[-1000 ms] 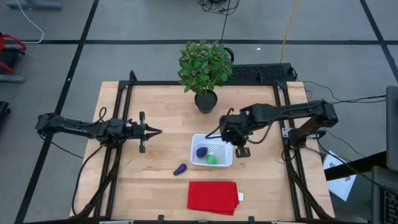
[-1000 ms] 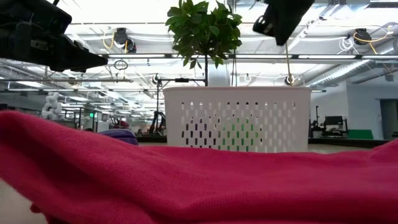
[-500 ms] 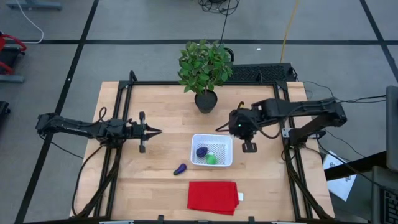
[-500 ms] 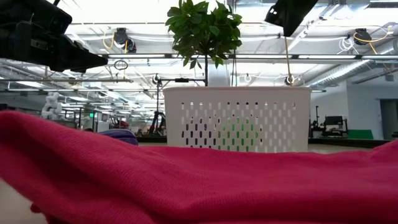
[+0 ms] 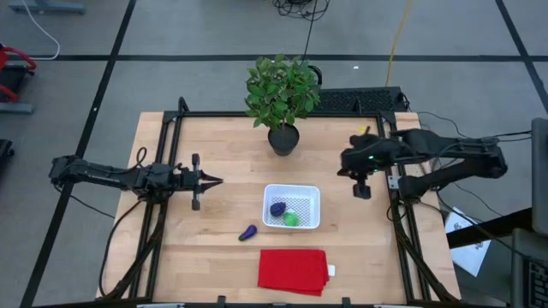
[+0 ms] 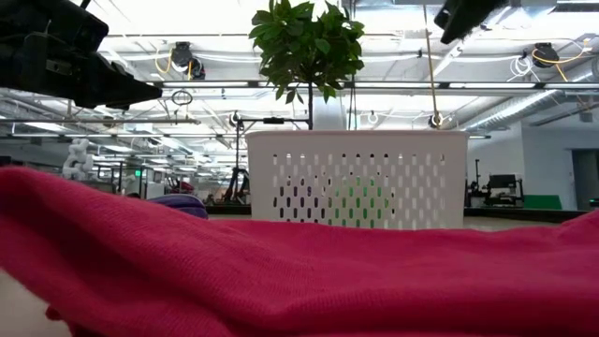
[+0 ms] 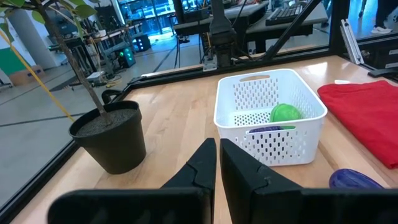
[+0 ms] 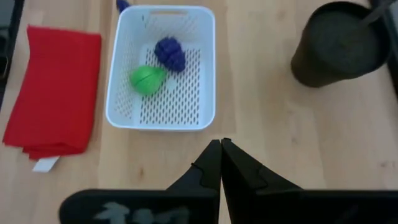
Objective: Pick and placing Produce into tupperware
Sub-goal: Put the violet eggplant into the white bin
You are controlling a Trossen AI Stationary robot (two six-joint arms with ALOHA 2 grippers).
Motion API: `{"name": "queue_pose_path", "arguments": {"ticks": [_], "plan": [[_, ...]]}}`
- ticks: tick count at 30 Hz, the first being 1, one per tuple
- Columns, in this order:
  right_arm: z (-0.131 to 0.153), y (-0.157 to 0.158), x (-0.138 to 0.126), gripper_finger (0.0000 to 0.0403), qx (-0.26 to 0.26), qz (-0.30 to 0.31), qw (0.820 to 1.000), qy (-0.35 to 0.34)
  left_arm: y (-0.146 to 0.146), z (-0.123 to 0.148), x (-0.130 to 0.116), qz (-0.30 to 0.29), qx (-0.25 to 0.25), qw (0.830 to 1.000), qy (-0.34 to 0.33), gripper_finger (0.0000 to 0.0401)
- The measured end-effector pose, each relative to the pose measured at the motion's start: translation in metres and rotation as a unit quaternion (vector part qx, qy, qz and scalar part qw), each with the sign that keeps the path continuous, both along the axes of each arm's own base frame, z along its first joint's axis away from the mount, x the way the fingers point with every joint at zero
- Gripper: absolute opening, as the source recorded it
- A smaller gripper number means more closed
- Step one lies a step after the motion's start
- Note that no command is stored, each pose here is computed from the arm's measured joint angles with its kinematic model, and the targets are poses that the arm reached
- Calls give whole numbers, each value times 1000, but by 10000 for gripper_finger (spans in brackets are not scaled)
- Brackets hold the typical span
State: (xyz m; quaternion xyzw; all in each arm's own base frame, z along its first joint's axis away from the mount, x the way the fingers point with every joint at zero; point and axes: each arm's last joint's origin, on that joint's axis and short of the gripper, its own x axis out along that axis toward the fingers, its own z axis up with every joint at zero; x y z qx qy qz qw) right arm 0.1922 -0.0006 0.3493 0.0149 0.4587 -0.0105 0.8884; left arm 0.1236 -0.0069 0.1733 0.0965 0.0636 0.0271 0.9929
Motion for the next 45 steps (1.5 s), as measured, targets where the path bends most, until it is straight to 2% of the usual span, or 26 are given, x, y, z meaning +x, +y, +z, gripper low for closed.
{"name": "queue_pose_path", "arguments": {"ticks": [7,12,18,25,32,45], "plan": [[-20,-5,-35,0,8,-25,996,-88,0,0,0,0,-2,1000,0,26],[-36,-4,-51,0,20,-36,990,-135,0,0,0,0,-2,1000,0,26],[-54,-4,-57,0,15,-27,979,-202,0,0,0,0,0,1000,0,26],[-80,-5,-68,0,8,-26,968,-248,0,-1,0,0,-1,1000,3,26],[-89,-4,-81,0,13,-29,949,-313,0,-2,0,0,1,1000,8,26],[-108,-4,-91,0,7,-24,928,-372,0,-1,0,-1,11,1000,7,26]]}}
